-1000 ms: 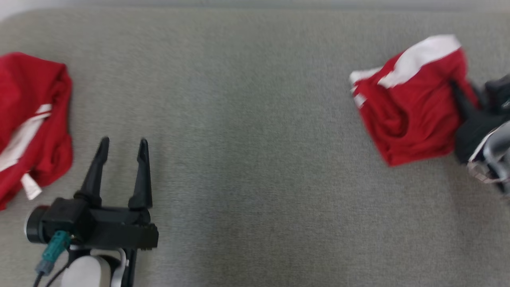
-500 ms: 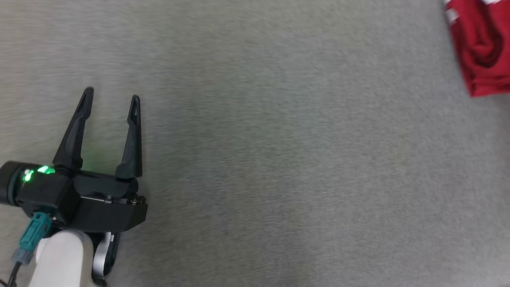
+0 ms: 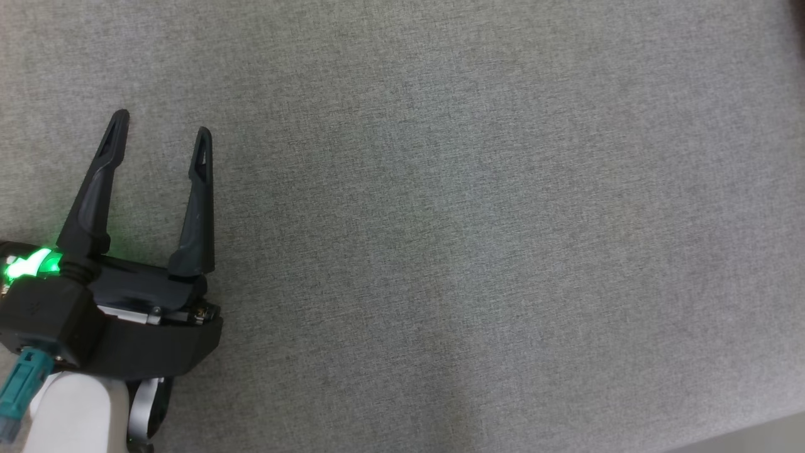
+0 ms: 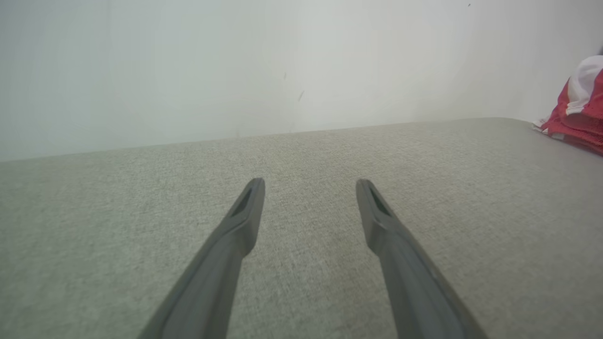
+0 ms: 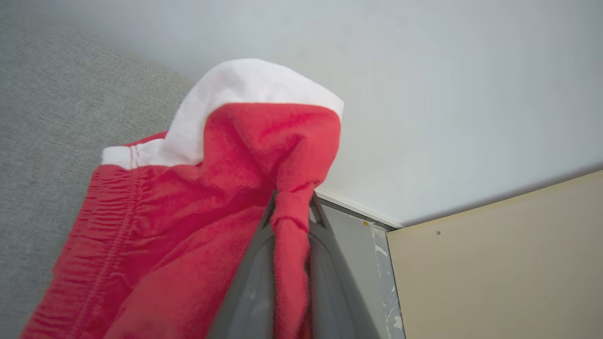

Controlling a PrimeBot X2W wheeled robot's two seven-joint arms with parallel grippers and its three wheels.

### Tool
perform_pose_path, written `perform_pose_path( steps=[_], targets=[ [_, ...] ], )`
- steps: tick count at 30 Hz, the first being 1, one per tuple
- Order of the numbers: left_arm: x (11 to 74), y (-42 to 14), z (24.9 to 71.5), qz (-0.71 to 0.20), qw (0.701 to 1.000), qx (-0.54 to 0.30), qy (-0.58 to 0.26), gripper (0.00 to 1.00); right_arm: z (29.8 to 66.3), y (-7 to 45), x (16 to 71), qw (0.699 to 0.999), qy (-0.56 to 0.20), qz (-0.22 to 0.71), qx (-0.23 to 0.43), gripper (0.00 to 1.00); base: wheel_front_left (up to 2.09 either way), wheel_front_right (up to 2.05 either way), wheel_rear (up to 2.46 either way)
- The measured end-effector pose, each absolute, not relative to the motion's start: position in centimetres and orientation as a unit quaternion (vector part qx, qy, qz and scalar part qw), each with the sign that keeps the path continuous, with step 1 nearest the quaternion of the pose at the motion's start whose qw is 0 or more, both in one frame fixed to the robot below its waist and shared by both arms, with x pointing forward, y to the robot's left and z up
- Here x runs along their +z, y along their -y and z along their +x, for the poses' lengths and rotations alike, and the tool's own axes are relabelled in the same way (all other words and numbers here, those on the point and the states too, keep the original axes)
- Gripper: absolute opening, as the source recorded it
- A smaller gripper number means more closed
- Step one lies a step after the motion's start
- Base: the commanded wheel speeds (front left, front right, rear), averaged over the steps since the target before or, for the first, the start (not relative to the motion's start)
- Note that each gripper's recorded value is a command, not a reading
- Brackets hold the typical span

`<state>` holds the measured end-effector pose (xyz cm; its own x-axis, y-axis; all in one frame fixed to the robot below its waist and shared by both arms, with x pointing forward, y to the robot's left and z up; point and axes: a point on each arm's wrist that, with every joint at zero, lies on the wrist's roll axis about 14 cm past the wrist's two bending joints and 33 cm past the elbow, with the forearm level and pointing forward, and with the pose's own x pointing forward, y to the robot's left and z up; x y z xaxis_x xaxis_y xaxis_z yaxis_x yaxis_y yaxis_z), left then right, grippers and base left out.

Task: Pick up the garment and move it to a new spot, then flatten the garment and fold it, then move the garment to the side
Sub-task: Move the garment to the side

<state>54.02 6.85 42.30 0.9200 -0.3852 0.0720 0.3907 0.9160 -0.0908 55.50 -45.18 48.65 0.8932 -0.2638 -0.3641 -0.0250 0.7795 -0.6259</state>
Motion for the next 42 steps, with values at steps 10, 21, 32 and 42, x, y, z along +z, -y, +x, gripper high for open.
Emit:
perform_pose_path(
  steps=[10, 21, 32, 42],
  targets=[
    [42.6, -7.7, 53.7, -0.054, 0.981, -0.184, 0.029, 1.00, 56.4, 45.8, 49.1, 0.906, -0.213, -0.357, -0.077, 1.00, 0.00, 0.00, 0.00],
    [43.3, -9.9, 51.7, -0.056, 0.988, -0.145, 0.013, 1.00, 56.6, 41.6, 51.4, 0.932, -0.132, -0.336, -0.038, 1.00, 0.00, 0.00, 0.00],
    [47.2, -15.8, 46.2, -0.041, 0.997, -0.056, 0.022, 1.00, 54.0, 29.7, 53.8, 0.980, -0.006, -0.191, 0.050, 1.00, 0.00, 0.00, 0.00],
    [50.4, -18.6, 41.9, -0.042, 0.998, -0.015, 0.045, 1.00, 48.7, 23.0, 53.7, 0.992, 0.042, -0.083, 0.082, 1.00, 0.00, 0.00, 0.00]
  ],
)
